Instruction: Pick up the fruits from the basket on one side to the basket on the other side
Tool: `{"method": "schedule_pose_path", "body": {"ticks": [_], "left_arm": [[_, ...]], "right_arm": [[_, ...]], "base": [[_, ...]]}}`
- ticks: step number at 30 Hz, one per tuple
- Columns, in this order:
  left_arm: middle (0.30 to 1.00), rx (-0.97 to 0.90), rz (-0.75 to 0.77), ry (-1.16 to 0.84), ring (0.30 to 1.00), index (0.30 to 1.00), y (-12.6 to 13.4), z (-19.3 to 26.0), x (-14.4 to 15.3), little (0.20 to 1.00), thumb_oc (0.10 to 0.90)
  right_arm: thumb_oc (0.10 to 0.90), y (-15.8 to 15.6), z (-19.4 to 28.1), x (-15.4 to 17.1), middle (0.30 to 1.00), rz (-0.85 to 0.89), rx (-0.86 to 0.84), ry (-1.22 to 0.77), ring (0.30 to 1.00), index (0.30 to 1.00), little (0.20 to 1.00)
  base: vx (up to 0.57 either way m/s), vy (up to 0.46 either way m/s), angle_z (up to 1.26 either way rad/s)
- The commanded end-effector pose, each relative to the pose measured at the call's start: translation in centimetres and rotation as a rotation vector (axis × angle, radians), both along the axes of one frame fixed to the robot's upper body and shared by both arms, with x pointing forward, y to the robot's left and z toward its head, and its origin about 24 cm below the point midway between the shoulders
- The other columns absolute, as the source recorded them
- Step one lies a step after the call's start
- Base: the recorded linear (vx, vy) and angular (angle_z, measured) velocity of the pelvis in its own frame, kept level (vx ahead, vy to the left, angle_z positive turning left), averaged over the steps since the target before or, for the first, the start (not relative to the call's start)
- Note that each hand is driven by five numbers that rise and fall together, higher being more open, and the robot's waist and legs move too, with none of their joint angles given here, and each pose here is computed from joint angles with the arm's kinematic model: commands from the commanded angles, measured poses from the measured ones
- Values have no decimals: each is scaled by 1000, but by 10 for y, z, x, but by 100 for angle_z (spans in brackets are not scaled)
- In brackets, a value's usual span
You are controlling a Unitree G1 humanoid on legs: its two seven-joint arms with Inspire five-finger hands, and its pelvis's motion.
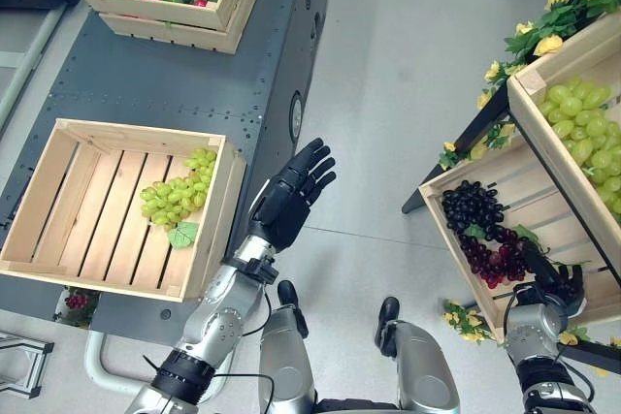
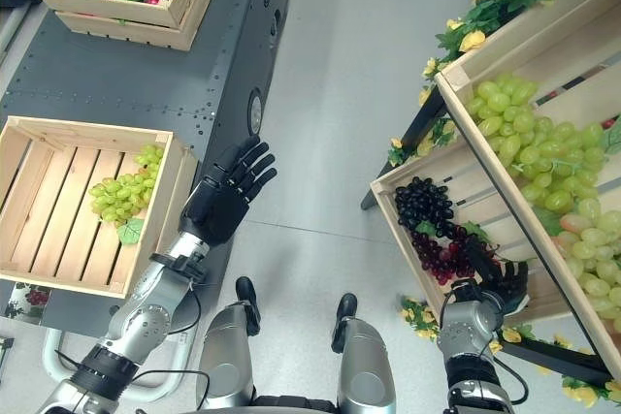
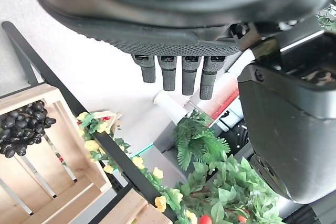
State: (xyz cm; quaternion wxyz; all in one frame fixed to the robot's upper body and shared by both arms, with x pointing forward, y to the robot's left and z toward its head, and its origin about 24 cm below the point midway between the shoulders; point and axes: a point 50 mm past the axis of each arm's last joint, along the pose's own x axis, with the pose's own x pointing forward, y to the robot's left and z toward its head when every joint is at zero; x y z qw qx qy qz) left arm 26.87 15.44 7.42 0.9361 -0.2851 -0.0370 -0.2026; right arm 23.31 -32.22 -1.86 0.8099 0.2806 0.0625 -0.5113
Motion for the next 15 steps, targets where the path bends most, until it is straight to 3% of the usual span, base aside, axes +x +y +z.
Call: {"method": "schedule_pose_path", "body": {"ticks": [1, 8, 15], "left_arm": [[900, -58, -63, -200, 900, 900, -5, 39, -13, 900, 800], [900, -80, -14, -200, 900, 900, 1, 35, -20, 900, 800], [900, -50, 143, -195, 900, 900, 21, 27, -30, 900, 800]], "right_arm": [[800, -10, 47, 8, 900, 31, -319, -53, 900, 900, 900], [800, 28, 75, 18, 900, 235, -439, -222, 900, 900, 900], [800, 85, 73, 11, 900, 596, -355, -396, 900, 900, 900]], "base": [[0, 0, 0], [19, 70, -2], [55, 111, -3]]}}
